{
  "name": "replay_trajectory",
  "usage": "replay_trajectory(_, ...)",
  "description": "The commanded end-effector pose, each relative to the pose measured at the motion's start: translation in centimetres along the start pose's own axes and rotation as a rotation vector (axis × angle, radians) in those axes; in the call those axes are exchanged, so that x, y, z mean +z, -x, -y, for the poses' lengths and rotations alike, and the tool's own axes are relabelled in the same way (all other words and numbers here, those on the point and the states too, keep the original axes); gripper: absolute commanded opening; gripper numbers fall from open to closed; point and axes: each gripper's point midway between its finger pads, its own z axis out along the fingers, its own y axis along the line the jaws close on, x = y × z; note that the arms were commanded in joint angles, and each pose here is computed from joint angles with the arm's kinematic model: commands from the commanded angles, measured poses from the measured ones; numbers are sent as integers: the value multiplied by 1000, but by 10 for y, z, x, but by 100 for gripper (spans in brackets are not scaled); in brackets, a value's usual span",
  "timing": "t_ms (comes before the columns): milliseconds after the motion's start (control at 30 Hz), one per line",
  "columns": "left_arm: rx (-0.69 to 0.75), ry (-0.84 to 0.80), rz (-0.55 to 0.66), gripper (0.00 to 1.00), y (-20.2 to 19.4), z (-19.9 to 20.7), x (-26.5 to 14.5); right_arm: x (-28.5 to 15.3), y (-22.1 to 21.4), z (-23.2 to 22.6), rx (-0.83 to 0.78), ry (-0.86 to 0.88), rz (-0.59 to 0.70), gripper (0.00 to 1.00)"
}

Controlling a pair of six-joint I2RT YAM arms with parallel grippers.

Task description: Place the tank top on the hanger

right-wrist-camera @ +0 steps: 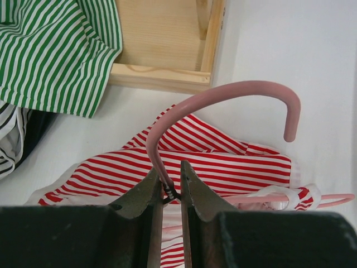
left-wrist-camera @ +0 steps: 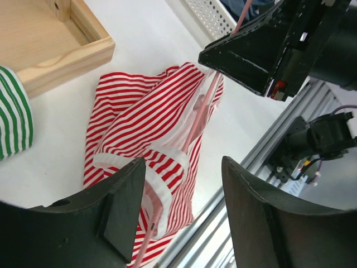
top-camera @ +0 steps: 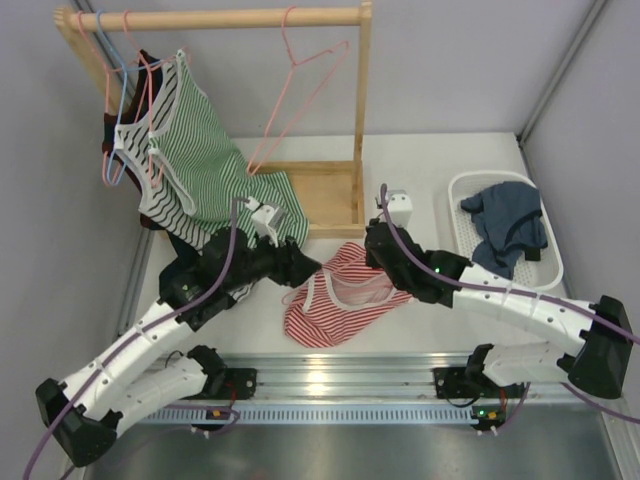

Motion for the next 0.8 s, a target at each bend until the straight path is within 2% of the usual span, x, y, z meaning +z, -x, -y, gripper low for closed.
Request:
replay_trajectory(0, 180, -14, -73, 62, -6, -3, 5, -12, 32, -15, 18, 42, 75, 0)
replay_trajectory(133, 207, -5, -200, 60, -25, -9, 21, -14, 32, -15, 6, 46, 74, 0)
replay_trajectory(233, 238, -26, -241, 60, -35, -3, 27, -17, 33, -16, 6, 57, 78, 0)
replay_trajectory(767, 272, -2, -255, 60, -44, -2, 45, -22, 36, -20, 9, 91, 81, 0)
